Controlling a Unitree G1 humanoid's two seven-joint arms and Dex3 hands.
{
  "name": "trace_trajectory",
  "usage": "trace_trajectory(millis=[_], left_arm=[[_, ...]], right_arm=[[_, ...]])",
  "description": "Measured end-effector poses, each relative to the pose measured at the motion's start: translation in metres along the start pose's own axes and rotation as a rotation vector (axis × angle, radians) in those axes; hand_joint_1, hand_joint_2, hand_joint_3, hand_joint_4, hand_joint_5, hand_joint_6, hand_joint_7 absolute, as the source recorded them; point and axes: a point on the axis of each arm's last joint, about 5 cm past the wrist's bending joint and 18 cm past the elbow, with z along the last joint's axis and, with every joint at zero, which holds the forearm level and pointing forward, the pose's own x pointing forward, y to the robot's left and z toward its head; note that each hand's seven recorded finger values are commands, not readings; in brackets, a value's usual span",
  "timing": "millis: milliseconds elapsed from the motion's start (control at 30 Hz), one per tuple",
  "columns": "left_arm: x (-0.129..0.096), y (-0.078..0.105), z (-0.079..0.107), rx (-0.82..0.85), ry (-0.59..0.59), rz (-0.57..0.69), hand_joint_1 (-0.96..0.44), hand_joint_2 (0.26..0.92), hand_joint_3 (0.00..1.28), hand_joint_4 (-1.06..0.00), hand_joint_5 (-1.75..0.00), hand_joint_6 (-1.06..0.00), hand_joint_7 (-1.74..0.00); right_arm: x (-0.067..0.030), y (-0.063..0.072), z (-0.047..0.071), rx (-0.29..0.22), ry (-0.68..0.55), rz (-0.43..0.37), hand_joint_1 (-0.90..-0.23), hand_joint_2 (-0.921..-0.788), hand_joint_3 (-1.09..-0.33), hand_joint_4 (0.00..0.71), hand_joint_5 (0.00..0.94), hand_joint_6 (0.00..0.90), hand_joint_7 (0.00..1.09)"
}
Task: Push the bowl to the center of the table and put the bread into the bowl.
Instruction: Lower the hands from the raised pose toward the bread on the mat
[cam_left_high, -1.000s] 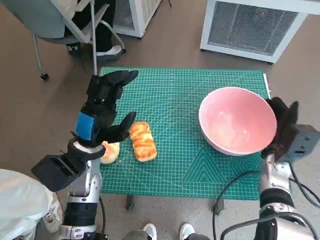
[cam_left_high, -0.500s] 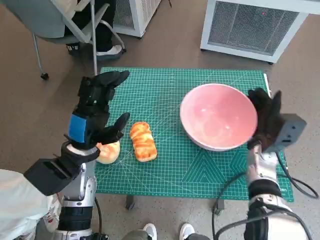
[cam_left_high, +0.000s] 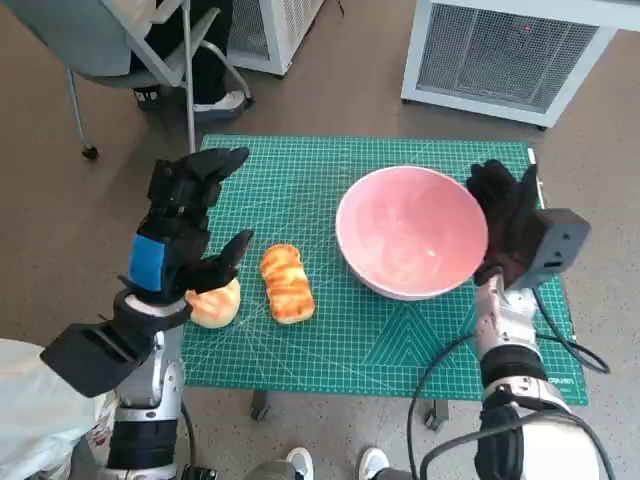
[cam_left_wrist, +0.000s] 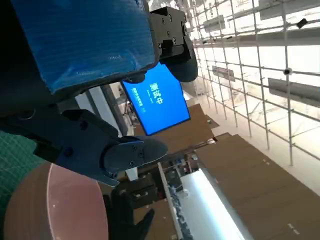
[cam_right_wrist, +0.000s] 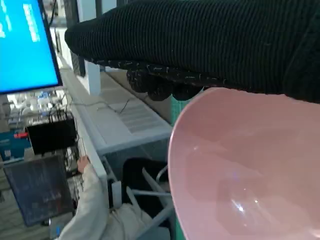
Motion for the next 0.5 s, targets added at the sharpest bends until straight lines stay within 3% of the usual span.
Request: trace_trajectory(millis=[367,500], left_arm=[[-0.0016,0.0041,0.0011,0.109,0.021,-0.049,-0.28,0.916,0.21,-0.31,-0.42,-0.18,-0.80],[-0.0045,0.0087,-0.0014,0.205,0.048,-0.093,-0.29,0.920,0.17,-0.43,-0.25,-0.28,-0.64]], right_arm=[[0.0029,0.0052,0.0043,-0.009,-0.003,0.021,-0.256,-0.921,-0.559,0.409,0.000,0.212,0.53],[0.0036,0.0043,0.0063,-0.016,-0.019,0.022,-0.237,-0.921,-0.552,0.407,0.000,0.193,0.56]])
